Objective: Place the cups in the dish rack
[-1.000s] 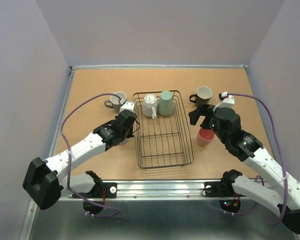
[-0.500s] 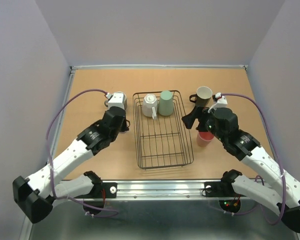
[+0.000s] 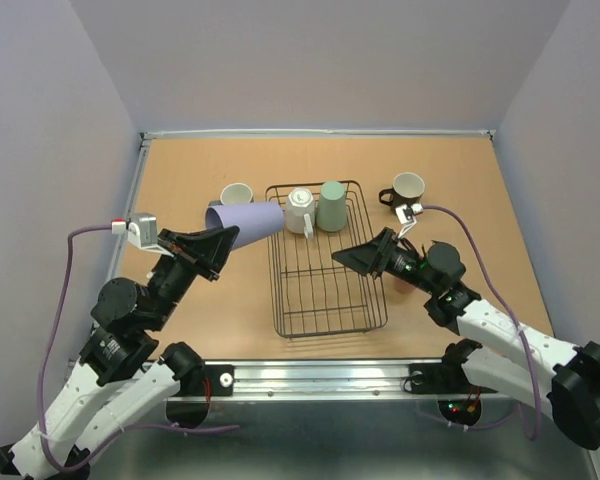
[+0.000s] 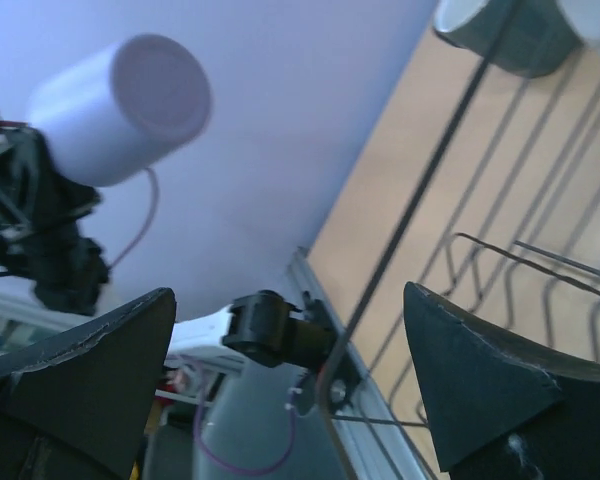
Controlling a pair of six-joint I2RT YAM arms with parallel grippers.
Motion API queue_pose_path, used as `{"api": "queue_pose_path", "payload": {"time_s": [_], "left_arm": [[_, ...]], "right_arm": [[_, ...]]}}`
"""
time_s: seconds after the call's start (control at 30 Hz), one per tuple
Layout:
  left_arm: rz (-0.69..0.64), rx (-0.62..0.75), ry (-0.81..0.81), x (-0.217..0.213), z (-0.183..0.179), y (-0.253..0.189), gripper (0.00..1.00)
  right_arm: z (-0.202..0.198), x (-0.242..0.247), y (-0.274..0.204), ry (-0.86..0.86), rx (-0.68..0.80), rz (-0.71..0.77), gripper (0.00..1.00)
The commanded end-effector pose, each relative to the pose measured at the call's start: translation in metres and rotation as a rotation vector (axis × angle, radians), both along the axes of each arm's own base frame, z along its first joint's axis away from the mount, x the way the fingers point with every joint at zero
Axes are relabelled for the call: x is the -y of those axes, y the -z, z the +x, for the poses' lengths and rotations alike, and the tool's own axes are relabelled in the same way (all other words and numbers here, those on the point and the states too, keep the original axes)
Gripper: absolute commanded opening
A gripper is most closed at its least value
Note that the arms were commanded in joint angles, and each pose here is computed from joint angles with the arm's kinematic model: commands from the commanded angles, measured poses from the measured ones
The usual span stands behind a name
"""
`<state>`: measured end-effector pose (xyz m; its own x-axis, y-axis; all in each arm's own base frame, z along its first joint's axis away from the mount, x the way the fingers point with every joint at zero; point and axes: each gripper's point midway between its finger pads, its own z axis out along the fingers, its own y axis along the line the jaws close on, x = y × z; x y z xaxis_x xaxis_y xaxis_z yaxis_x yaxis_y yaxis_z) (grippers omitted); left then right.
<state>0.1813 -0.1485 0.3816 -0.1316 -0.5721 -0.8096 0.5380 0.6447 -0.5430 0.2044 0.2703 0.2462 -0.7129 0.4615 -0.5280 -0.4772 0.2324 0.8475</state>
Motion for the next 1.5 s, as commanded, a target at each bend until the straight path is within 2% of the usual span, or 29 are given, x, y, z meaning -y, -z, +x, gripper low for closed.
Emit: {"api": "queue_pose_path", "payload": {"time_s": [0.0,0.13,0.27,0.63,1.0,1.27,1.47], "left_arm": [[-0.136,0.076,0.172,0.02,-0.022,-0.02,0.0],[-0.21,0.076,0.258,0.033,-0.027,-0.009,0.0],[-0.307,0.109,0.331,0.039,-0.035,-0.015,0.0],[-0.341,0.086,0.405,0.05,-0.04,-0.005,0.0],[-0.369,0.064,0.372,0.047,-0.032,0.002,0.0],[-0.399,0.123,0.455,0.052,-0.046,-0.006,0.0],[-0.404,0.103,0.478,0.057,-0.045,0.005,0.0]], "right_arm": [[-0.037,-0.002,-0.077,-0.156,0.183,0.31,1.0],[-0.046,-0.005,-0.093,-0.206,0.226,0.378,1.0],[-0.042,-0.011,-0.094,-0.214,0.217,0.385,1.0],[-0.017,-0.028,-0.077,-0.184,0.141,0.348,1.0],[-0.025,-0.027,-0.101,-0.227,0.209,0.416,1.0],[-0.026,-0.03,-0.104,-0.245,0.209,0.457,1.0],[-0.032,-0.031,-0.11,-0.275,0.223,0.504,1.0]]}}
